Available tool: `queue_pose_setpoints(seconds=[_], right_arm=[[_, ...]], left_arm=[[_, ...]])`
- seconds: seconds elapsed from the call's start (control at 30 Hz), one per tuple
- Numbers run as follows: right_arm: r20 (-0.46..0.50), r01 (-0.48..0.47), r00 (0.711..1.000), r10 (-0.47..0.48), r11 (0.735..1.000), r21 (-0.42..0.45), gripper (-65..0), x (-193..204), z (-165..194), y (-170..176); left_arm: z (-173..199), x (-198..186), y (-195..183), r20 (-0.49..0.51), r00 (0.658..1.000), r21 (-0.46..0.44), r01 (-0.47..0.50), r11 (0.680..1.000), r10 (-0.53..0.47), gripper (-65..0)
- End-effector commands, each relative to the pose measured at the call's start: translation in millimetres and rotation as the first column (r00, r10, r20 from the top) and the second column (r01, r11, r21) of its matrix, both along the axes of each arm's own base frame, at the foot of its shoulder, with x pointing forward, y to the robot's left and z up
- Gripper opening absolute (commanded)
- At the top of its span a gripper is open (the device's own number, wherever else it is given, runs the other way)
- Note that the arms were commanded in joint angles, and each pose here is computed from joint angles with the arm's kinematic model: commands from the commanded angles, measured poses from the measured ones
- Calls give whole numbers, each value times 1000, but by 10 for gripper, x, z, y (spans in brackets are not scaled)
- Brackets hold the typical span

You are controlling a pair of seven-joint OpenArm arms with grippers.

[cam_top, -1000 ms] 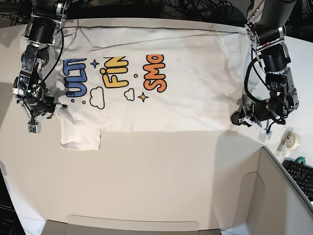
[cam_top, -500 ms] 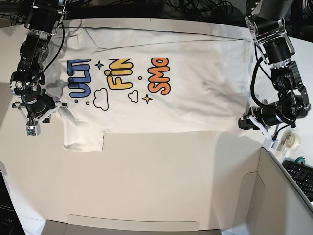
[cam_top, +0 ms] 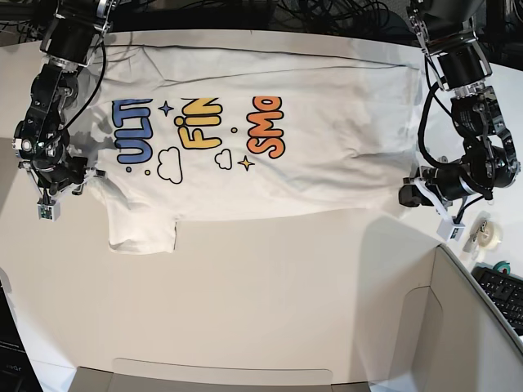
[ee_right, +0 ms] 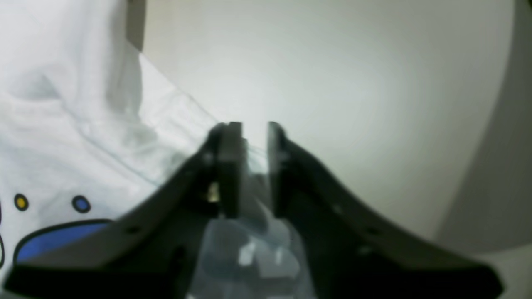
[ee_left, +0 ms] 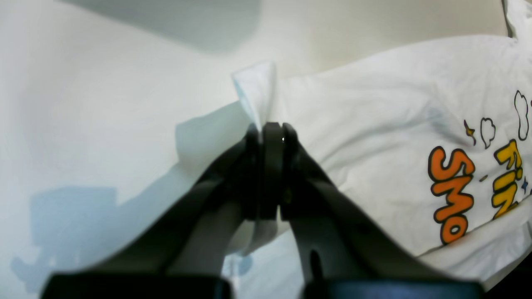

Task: Layout the t-shirt on the table in an organized manner, then fold the t-shirt properly
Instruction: 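Pull the shirt sides outward with both grippers to flatten it, then lift the shirt's hem edge with both grippers and fold it over the print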

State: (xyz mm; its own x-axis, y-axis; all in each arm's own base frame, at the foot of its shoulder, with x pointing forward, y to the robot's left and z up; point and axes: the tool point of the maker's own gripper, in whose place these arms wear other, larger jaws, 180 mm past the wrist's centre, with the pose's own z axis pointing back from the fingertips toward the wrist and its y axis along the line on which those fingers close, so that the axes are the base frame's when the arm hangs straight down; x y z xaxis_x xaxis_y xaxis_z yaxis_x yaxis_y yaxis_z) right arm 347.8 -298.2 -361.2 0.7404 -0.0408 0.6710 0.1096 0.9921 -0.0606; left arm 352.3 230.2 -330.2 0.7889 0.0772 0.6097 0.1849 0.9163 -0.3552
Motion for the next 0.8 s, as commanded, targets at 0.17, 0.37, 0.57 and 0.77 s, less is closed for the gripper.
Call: queue_pose_setpoints(seconds=[0.17,0.37,0.57,0.77], right_arm=[[12,-111,994,112,991,-81,-270,262,306,43],[-26,-272,962,271,949,-159,-239,404,372,210],[-82,-294,954,288,954,-65,-239,301,51,152],[-88,-273,959,270,962,-29,-239,262,-100,117]], left_arm=[[165,90,41,55,998,7,1,1000,-1,-650],[158,86,35,53,999,6,1,1000,-2,-650],[158,86,35,53,999,6,1,1000,-2,-650],[156,84,35,52,999,6,2,1000,-2,-650]])
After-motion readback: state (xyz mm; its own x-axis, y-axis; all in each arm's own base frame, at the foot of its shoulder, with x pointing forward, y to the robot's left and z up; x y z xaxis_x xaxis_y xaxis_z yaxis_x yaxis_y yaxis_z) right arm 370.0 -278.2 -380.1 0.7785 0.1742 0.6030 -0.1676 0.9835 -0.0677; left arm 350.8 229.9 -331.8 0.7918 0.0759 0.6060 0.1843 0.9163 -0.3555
